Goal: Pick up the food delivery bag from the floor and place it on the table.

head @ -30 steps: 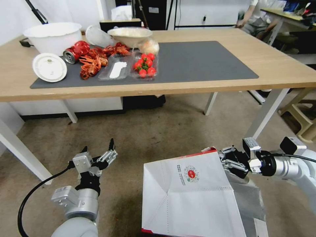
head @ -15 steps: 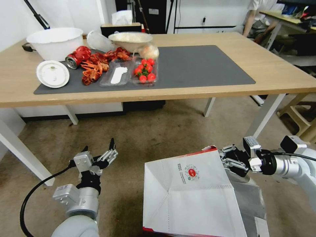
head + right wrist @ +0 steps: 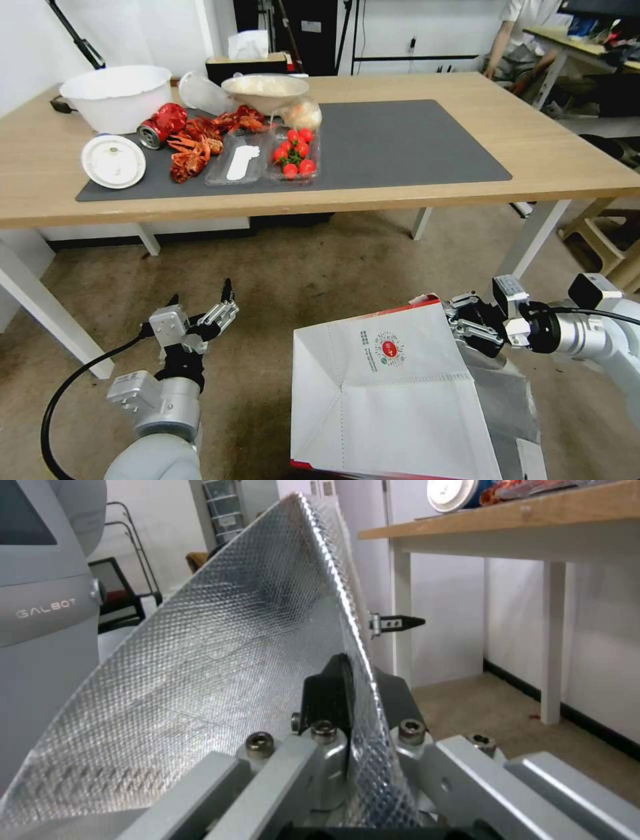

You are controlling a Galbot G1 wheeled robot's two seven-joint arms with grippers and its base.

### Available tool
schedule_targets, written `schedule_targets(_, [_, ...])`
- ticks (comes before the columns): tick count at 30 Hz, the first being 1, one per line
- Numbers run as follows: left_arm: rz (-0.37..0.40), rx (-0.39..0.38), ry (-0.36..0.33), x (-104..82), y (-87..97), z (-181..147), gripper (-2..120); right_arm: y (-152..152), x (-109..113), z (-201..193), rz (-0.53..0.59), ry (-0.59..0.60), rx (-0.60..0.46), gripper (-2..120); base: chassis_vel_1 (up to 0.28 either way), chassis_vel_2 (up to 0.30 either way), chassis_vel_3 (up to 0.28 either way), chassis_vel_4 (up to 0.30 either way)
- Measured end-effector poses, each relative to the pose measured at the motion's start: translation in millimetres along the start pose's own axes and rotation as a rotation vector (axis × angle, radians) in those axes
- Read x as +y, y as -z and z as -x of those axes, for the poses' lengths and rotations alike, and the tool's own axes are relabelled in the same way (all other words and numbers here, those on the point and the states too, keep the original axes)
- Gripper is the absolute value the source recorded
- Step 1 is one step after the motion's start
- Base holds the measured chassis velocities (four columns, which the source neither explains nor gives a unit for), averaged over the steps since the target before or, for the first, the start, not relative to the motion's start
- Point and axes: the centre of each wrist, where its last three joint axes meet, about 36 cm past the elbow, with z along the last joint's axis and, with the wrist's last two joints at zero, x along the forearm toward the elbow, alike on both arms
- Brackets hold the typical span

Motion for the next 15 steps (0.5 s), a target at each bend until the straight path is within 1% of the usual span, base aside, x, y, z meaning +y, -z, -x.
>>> schedule_targets(15, [-0.001,-0.001,0.003,-0.3,0.7,-0.4,100,2.5,0.5,0.3,-0.004,0.003,0.005,0,0.0,0.0,0.0,0.0])
